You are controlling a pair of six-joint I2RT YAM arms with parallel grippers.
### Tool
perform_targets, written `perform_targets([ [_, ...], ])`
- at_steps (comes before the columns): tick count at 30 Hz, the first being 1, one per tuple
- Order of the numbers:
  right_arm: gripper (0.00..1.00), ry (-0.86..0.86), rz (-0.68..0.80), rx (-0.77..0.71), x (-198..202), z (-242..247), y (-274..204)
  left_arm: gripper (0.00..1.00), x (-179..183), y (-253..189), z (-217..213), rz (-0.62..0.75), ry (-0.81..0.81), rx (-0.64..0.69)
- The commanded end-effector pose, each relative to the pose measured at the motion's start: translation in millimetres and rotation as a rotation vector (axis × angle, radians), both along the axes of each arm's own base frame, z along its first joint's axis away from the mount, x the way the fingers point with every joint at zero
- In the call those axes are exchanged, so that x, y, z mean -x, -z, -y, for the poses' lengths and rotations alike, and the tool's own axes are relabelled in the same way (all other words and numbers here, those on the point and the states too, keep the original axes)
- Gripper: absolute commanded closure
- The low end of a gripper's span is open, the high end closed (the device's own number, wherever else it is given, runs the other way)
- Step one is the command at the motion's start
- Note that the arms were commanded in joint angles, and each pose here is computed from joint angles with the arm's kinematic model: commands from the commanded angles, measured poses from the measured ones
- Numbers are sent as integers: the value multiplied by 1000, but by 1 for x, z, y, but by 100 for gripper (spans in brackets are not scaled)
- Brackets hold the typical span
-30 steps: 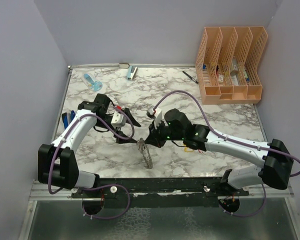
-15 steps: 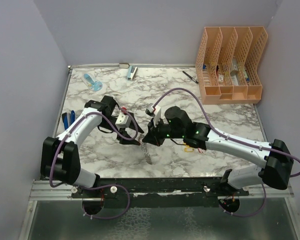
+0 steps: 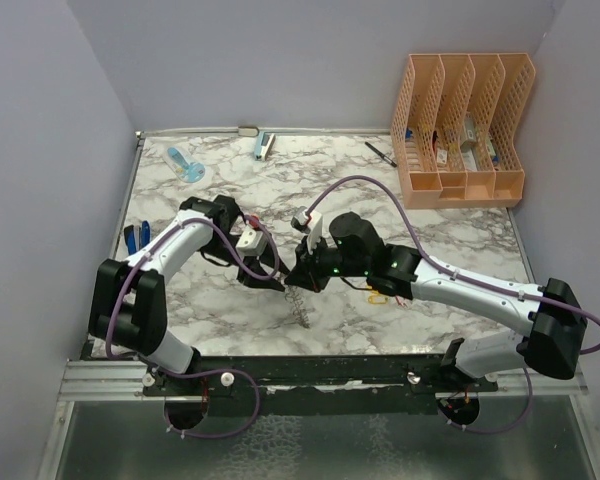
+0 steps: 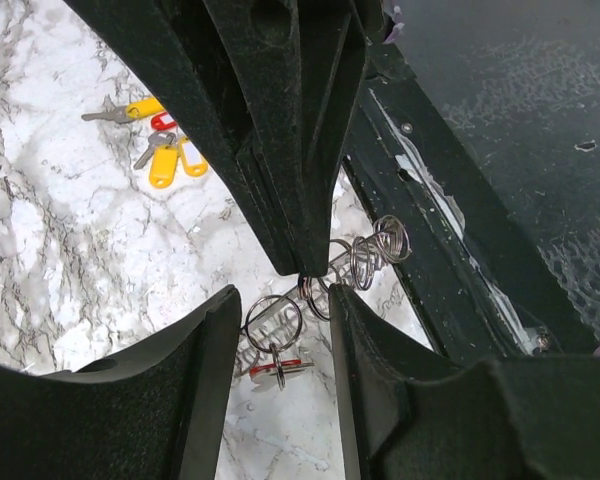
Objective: Put the keys on the keyring
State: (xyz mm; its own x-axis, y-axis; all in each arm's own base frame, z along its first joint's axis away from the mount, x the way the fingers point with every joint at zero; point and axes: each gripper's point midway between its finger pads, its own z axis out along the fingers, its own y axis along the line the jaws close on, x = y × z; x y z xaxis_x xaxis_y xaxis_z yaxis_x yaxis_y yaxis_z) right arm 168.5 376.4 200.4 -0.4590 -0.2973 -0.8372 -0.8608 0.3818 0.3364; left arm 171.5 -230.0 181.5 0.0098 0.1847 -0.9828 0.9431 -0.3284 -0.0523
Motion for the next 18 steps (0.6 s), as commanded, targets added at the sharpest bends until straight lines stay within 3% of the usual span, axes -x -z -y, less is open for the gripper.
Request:
perform_targets([
  [1, 99, -25, 17, -71, 1, -8, -24, 58, 3, -15, 6, 3, 18, 74],
  [8, 99, -22, 17, -78, 2, -7, -25, 74, 4, -13, 7, -10, 23, 73],
  [13, 99, -21, 15, -80, 2, -7, -24, 100, 5, -13, 8, -13, 29, 73],
  [18, 99, -22, 21, -88, 2, -7, -28, 100, 7, -12, 9, -22, 33, 72],
])
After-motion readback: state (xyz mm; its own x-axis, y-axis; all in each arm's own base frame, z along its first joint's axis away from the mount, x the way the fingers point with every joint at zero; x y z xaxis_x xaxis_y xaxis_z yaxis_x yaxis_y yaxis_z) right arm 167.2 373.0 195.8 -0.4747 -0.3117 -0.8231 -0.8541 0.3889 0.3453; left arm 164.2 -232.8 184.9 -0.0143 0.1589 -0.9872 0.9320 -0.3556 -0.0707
